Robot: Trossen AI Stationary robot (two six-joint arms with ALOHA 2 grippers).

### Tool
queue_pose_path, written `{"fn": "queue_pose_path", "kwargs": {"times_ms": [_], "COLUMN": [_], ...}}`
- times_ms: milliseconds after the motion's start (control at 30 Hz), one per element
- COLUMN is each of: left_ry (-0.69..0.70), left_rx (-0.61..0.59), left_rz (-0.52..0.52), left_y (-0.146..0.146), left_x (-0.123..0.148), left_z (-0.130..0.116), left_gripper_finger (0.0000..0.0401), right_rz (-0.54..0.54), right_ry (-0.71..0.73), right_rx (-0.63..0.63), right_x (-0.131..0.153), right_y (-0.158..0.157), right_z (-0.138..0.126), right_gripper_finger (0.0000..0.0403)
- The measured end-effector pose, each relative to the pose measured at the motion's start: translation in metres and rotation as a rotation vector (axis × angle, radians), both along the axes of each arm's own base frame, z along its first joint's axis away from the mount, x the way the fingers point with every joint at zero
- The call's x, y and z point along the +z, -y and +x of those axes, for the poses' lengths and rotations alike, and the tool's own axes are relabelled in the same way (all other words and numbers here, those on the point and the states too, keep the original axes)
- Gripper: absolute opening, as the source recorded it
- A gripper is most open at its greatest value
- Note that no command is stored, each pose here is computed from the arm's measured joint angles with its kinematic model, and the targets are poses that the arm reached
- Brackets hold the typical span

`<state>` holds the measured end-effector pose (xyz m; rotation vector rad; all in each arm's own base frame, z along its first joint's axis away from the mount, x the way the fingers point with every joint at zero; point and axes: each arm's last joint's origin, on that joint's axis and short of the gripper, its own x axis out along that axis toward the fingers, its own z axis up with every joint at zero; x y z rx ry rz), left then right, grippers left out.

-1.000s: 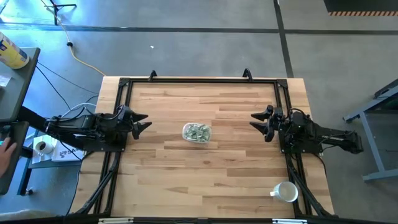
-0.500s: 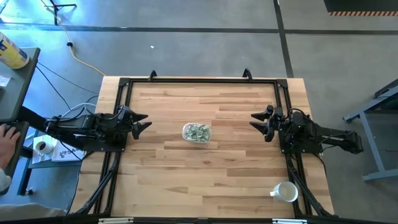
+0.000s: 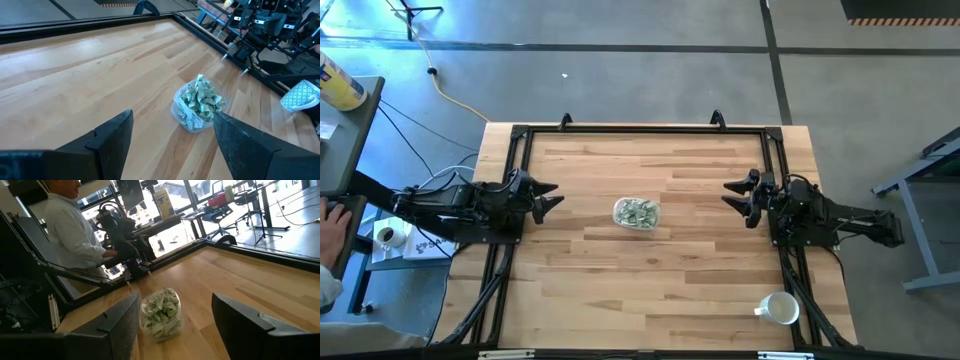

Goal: Pick and place Stevia / Truvia into bins
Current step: Return to Home Position

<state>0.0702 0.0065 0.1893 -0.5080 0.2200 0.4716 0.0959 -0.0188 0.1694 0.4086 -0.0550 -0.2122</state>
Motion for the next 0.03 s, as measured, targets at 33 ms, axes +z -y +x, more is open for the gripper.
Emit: {"fn": "queue_pose_path", "kwargs": {"times_ms": [33], "left_ry": [-0.001], "left_rx": [0.000], "left_rz": [0.000], "left_y": [0.0000], "left_x": [-0.0001], "left_z": [0.0000], "left_gripper_finger": [0.0312], "right_rz": [0.000], "right_ry": [0.000], "right_rx": [0.000], "right_x": [0.0000], "right_y": [0.0000], "right_z": [0.0000], "right_gripper_finger": [0.0236]}}
